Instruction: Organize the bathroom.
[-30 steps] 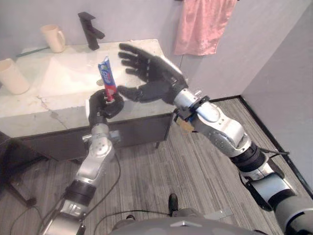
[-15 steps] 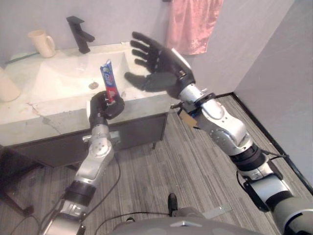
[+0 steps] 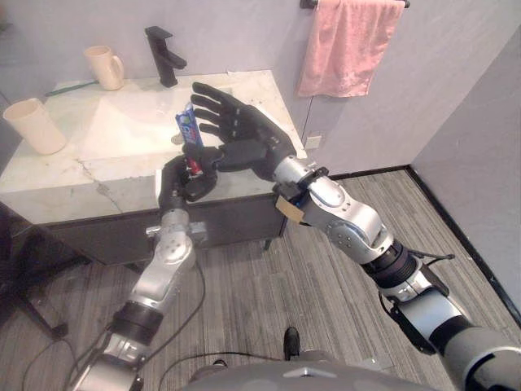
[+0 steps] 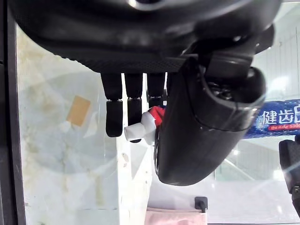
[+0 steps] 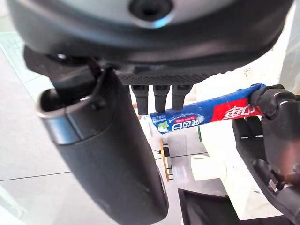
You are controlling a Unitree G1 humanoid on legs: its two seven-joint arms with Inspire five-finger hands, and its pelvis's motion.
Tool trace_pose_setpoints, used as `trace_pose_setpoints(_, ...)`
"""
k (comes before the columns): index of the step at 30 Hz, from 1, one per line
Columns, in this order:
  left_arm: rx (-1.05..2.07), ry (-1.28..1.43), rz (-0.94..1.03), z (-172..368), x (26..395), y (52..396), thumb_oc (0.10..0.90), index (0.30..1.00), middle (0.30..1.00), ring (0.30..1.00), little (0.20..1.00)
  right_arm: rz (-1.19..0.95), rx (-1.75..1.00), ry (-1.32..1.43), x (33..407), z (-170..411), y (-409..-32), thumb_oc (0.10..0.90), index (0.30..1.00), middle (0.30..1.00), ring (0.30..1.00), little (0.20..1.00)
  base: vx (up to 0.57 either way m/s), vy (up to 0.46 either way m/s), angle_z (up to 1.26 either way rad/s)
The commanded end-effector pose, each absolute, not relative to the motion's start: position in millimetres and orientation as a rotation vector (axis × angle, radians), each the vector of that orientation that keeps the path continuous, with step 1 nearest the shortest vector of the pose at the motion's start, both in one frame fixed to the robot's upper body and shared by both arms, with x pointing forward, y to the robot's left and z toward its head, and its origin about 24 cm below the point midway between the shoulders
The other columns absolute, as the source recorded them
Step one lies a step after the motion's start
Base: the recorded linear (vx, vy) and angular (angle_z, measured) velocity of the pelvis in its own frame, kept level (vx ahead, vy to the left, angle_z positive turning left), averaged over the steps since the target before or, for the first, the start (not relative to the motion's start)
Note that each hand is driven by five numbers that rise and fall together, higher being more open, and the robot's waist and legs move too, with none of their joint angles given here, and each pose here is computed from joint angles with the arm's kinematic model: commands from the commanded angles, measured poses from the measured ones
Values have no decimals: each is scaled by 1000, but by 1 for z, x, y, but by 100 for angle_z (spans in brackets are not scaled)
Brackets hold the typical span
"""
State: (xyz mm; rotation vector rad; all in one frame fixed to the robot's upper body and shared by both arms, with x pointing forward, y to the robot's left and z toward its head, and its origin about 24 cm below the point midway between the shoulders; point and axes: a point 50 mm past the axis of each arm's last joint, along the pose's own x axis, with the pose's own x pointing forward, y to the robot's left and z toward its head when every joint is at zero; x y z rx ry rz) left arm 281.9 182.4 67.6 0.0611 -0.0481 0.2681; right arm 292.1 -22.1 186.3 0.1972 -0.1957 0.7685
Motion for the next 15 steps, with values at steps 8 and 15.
trace_pose_setpoints(8, 63, -449, 33, 155, 289, 146, 400, 300, 300, 300, 300, 832, 303, -488, 283, 258, -6, 800, 900, 900, 900, 900, 0, -4, 2)
trace_pose_setpoints(15, 60, -491, 43, 163, 286, 149, 400, 300, 300, 300, 300, 622, 230, -570, 300, 264, -30, 800, 900, 900, 900, 900, 0, 0, 0)
